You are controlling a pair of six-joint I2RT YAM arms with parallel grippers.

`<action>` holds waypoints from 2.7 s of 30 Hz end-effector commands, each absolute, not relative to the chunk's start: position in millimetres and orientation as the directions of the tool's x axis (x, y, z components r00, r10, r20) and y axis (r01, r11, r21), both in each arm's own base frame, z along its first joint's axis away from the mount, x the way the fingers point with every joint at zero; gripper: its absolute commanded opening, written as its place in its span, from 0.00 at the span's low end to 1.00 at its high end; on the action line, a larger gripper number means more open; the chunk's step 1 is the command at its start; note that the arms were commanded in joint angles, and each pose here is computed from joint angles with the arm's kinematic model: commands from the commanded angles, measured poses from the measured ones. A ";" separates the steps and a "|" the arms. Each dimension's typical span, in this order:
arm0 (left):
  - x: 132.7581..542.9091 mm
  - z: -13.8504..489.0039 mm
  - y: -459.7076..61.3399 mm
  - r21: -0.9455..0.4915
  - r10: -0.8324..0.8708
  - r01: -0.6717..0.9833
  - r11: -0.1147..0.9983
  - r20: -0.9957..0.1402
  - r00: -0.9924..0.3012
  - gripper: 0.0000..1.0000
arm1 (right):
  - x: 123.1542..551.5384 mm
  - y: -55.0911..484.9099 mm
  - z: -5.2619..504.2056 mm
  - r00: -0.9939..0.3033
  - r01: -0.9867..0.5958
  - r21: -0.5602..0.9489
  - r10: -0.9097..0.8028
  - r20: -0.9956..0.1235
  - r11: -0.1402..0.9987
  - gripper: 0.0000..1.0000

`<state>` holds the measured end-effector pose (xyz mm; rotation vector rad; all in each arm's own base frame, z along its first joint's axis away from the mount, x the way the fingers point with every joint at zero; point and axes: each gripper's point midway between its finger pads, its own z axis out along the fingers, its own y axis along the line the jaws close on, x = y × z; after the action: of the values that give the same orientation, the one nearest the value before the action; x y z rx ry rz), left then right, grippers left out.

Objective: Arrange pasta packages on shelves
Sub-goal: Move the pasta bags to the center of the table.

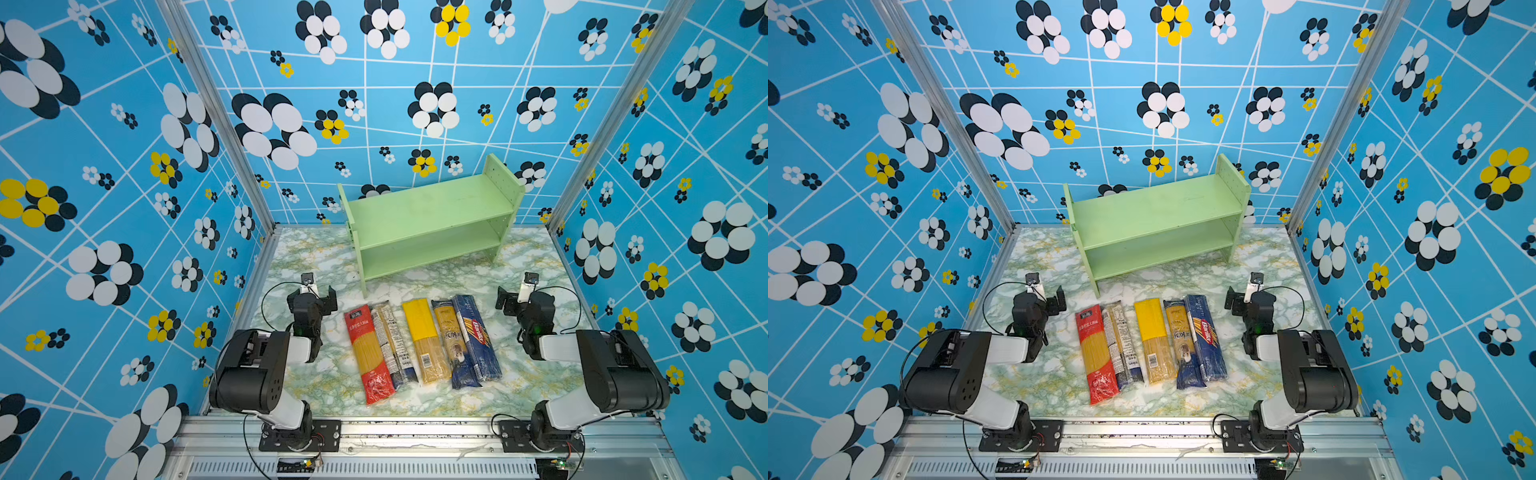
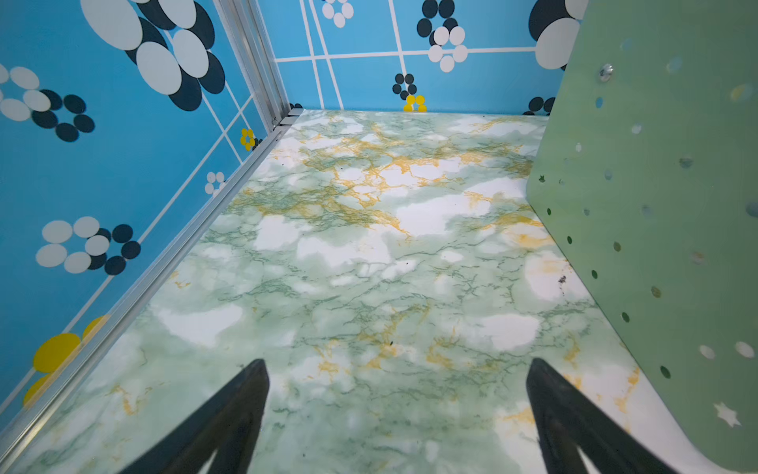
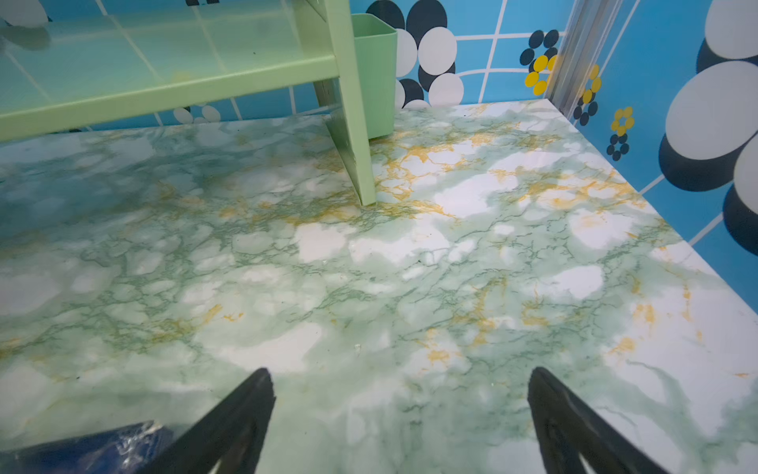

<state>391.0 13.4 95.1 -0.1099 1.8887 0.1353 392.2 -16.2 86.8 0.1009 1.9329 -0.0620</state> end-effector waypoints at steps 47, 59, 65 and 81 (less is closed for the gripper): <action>340.3 212.9 -49.8 -0.136 -0.130 -0.004 0.991 -0.936 -0.327 0.99 | 375.1 29.6 156.4 -0.563 -0.084 0.200 0.119 -0.818 0.976 0.99; 252.2 185.8 -93.4 -0.255 -0.202 0.039 0.966 -0.839 -0.505 0.99 | 314.0 113.3 174.5 -0.634 -0.281 0.427 0.168 -0.755 0.859 0.99; 221.4 171.7 -96.0 -0.393 -0.319 0.017 0.920 -0.771 -0.551 0.99 | 278.5 189.0 161.7 -0.698 -0.465 0.495 0.039 -0.715 0.734 0.99; 193.4 110.5 -123.9 -0.472 -0.421 -0.206 0.857 -0.413 -0.808 0.99 | 253.6 239.1 115.8 -0.807 -0.490 0.590 -0.078 -0.585 0.642 0.99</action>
<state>204.1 -116.9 113.1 -0.3936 2.4265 -0.5218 251.2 235.8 109.7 -0.4344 2.3662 1.0461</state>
